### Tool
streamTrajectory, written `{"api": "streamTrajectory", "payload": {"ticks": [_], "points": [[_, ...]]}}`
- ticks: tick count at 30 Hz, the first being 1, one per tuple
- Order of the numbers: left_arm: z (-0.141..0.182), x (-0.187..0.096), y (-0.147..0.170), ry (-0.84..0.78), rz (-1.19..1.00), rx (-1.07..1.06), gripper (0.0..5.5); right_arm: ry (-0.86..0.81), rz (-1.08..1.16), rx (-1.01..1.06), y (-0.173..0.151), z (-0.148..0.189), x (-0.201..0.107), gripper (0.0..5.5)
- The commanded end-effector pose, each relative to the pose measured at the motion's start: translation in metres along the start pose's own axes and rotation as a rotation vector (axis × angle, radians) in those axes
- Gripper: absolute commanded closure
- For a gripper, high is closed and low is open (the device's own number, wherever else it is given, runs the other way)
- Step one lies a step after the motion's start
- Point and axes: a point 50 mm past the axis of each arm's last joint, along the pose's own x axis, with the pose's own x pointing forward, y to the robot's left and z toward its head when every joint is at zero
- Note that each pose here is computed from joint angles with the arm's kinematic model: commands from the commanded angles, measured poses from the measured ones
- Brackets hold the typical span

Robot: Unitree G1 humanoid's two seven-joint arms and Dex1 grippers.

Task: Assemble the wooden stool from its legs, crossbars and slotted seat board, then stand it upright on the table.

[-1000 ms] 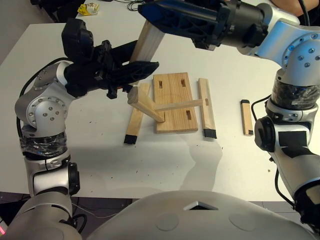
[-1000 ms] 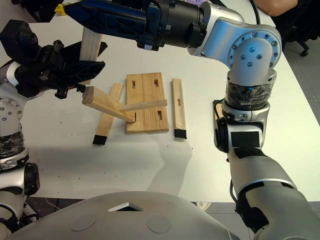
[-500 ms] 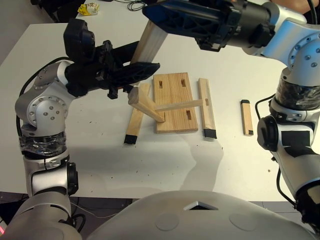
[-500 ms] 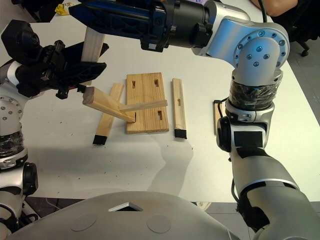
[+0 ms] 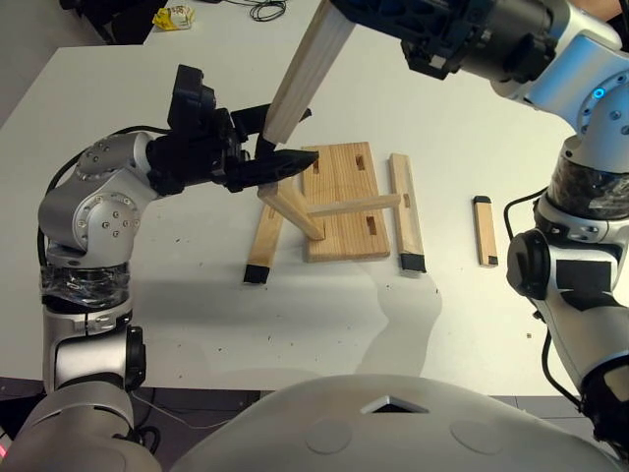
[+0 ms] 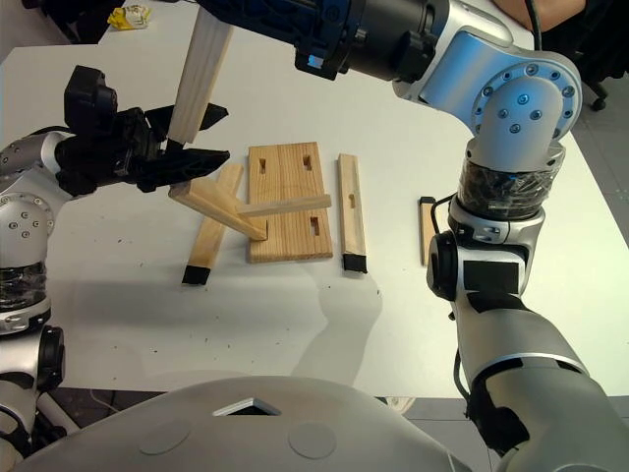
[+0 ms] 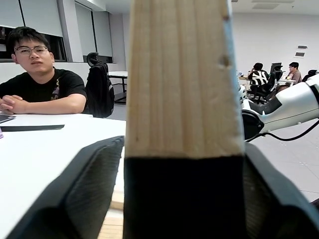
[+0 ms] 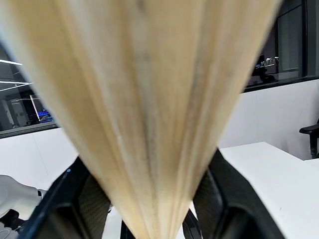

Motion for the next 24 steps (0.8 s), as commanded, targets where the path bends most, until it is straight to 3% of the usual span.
{"api": "streamTrajectory", "payload": {"ticks": [1, 12, 18, 24], "points": [[0.009, -0.004, 0.002, -0.022, 0.04, 0.045, 1.54, -0.026, -0.052, -0.02, -0.001, 0.001, -0.007, 3.44], [0.013, -0.033, 0.018, -0.02, 0.198, 0.103, 1.54, 0.049, -0.209, -0.271, -0.029, 0.004, -0.035, 3.44], [0.009, -0.072, 0.016, -0.13, 0.453, 0.126, 1.54, 0.358, -0.172, -0.317, -0.044, -0.018, -0.085, 3.44], [-0.03, -0.093, -0.014, -0.322, 0.778, 0.003, 1.54, 0.606, -0.083, -0.305, -0.048, -0.036, -0.122, 3.45]]}}
